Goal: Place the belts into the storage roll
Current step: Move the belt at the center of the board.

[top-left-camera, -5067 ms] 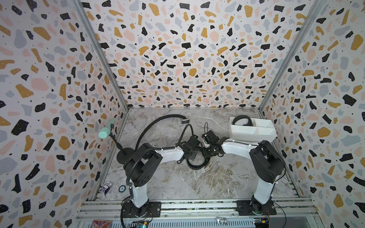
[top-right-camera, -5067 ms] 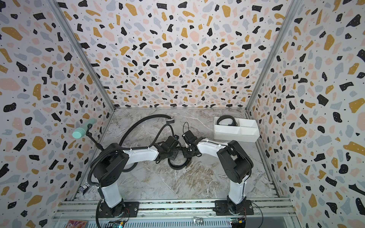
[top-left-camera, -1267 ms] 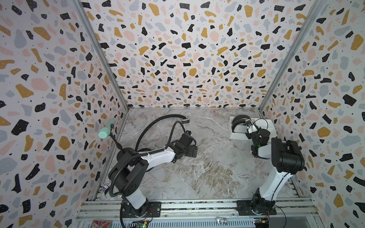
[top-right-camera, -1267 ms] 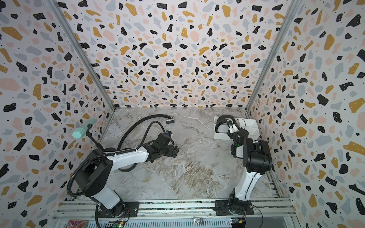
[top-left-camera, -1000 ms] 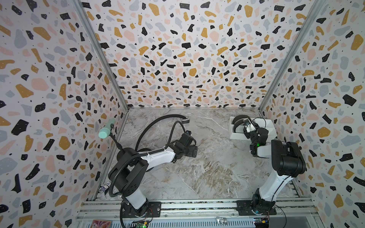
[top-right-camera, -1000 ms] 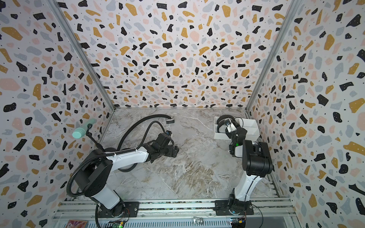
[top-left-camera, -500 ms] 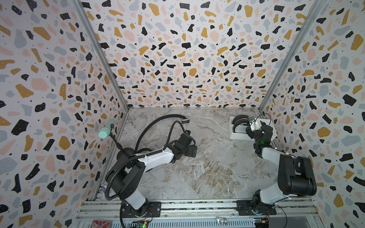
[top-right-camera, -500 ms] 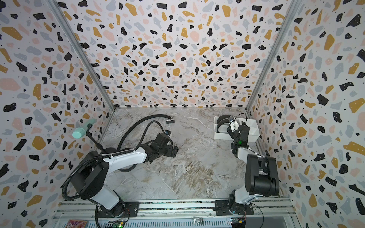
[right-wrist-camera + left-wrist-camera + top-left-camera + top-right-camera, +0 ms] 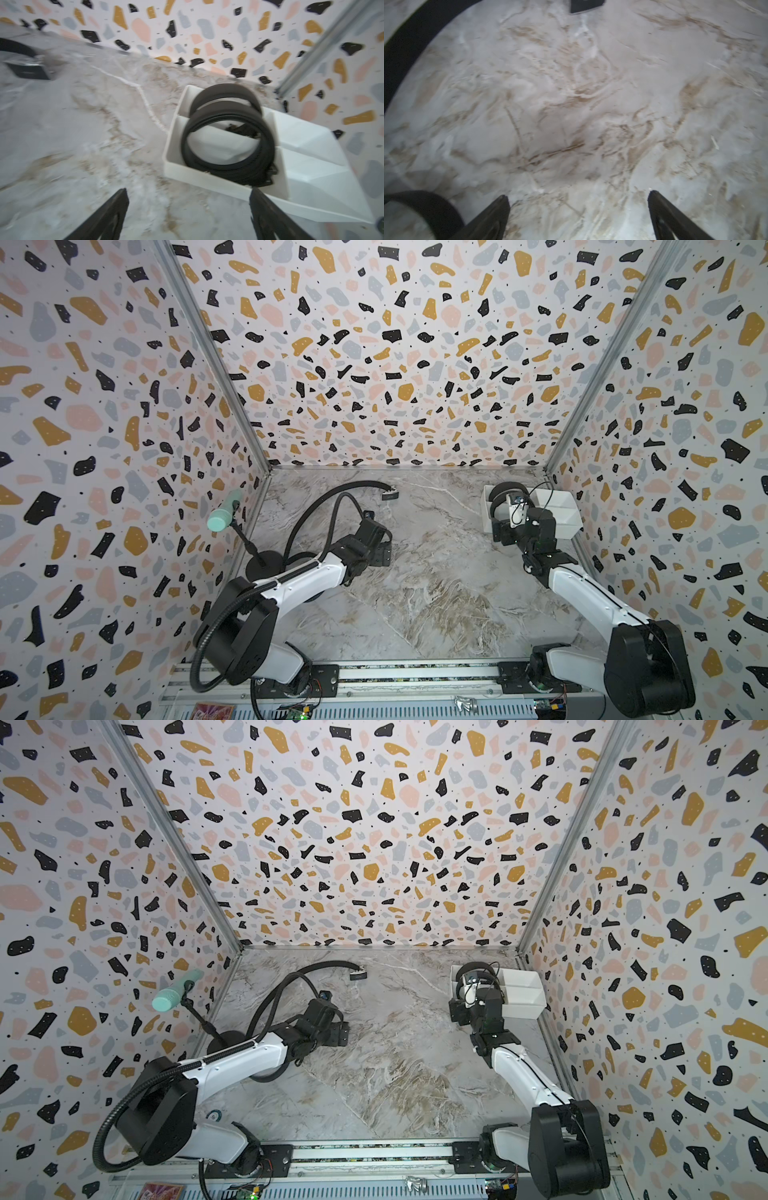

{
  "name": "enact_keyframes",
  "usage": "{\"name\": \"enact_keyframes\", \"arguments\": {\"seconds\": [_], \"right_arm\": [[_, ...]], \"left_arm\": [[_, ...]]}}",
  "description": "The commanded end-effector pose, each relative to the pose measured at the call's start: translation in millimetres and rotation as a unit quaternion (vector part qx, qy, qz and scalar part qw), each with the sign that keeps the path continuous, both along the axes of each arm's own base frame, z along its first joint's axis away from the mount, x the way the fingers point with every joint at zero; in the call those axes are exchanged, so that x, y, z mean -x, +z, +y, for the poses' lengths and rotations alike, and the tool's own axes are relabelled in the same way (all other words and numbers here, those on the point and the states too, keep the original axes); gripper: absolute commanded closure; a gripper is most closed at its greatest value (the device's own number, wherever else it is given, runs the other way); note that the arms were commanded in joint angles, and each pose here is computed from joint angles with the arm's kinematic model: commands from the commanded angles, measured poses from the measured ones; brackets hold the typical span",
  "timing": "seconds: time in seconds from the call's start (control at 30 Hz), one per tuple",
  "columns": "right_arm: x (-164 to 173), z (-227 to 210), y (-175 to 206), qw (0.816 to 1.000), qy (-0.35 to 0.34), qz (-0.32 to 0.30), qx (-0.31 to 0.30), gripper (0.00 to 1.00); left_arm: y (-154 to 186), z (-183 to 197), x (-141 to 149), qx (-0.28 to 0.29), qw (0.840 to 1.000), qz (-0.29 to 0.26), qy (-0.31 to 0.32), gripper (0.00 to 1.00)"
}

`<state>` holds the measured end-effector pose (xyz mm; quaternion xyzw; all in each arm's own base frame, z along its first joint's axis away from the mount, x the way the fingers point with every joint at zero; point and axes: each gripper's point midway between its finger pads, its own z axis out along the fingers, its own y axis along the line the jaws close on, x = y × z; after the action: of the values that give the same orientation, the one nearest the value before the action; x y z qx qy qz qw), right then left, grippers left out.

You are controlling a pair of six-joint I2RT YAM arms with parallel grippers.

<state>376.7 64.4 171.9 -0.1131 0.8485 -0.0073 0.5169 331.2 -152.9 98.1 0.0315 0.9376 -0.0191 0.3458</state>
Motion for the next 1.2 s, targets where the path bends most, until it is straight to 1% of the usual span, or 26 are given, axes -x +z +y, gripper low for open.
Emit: {"name": "enact_keyframes", "arguments": {"seconds": [0.0,0.03,0.2,0.3,0.33,0.37,0.47,0.57,0.63,0.73,0.8,0.9,0.97,1.03,1.07,1.13,1.17], "right_arm": [[24,24,-18,0.997,0.000,0.063,-0.047,0.03],[28,34,-20,0.996,0.010,0.071,-0.056,0.00],[42,80,-23,0.992,0.058,0.092,-0.069,0.01],[45,95,-23,0.990,0.072,0.099,-0.068,0.01],[46,97,-23,0.990,0.071,0.100,-0.064,0.01],[46,99,-22,0.991,0.072,0.100,-0.061,0.01],[47,99,-20,0.991,0.069,0.100,-0.053,0.01],[48,97,-18,0.992,0.063,0.098,-0.053,0.01],[50,96,-19,0.992,0.059,0.099,-0.055,0.01],[51,96,-24,0.991,0.055,0.107,-0.061,0.01],[50,97,-28,0.990,0.052,0.114,-0.066,0.01],[49,102,-35,0.987,0.053,0.128,-0.077,0.01],[49,106,-40,0.985,0.055,0.140,-0.083,0.01],[49,111,-45,0.982,0.060,0.152,-0.091,0.01],[49,114,-47,0.981,0.063,0.157,-0.094,0.01],[51,120,-54,0.977,0.071,0.173,-0.103,0.01],[52,125,-56,0.975,0.078,0.179,-0.108,0.01]], "left_arm": [[-10,49,11,-0.033,0.997,0.017,0.074,0.01],[-12,58,13,-0.031,0.996,0.021,0.085,0.00],[-34,92,14,-0.028,0.990,0.044,0.134,0.00],[-52,107,15,-0.033,0.985,0.067,0.154,0.00],[-58,108,15,-0.027,0.985,0.074,0.155,0.03],[-63,106,15,-0.019,0.985,0.078,0.152,0.07],[-79,95,15,0.006,0.985,0.100,0.138,0.24],[-83,73,15,0.053,0.986,0.104,0.119,0.43],[-80,53,15,0.076,0.987,0.102,0.100,0.55],[-74,9,19,0.106,0.987,0.104,0.055,0.65],[-71,-30,24,0.131,0.985,0.110,0.014,0.67],[-69,-94,39,0.157,0.977,0.129,-0.059,0.68],[-67,-130,51,0.165,0.971,0.140,-0.103,0.65],[-59,-159,63,0.172,0.964,0.143,-0.143,0.58],[-54,-166,65,0.174,0.962,0.141,-0.154,0.54],[-40,-168,65,0.178,0.962,0.130,-0.161,0.43],[-31,-164,63,0.174,0.965,0.119,-0.158,0.39]]}}
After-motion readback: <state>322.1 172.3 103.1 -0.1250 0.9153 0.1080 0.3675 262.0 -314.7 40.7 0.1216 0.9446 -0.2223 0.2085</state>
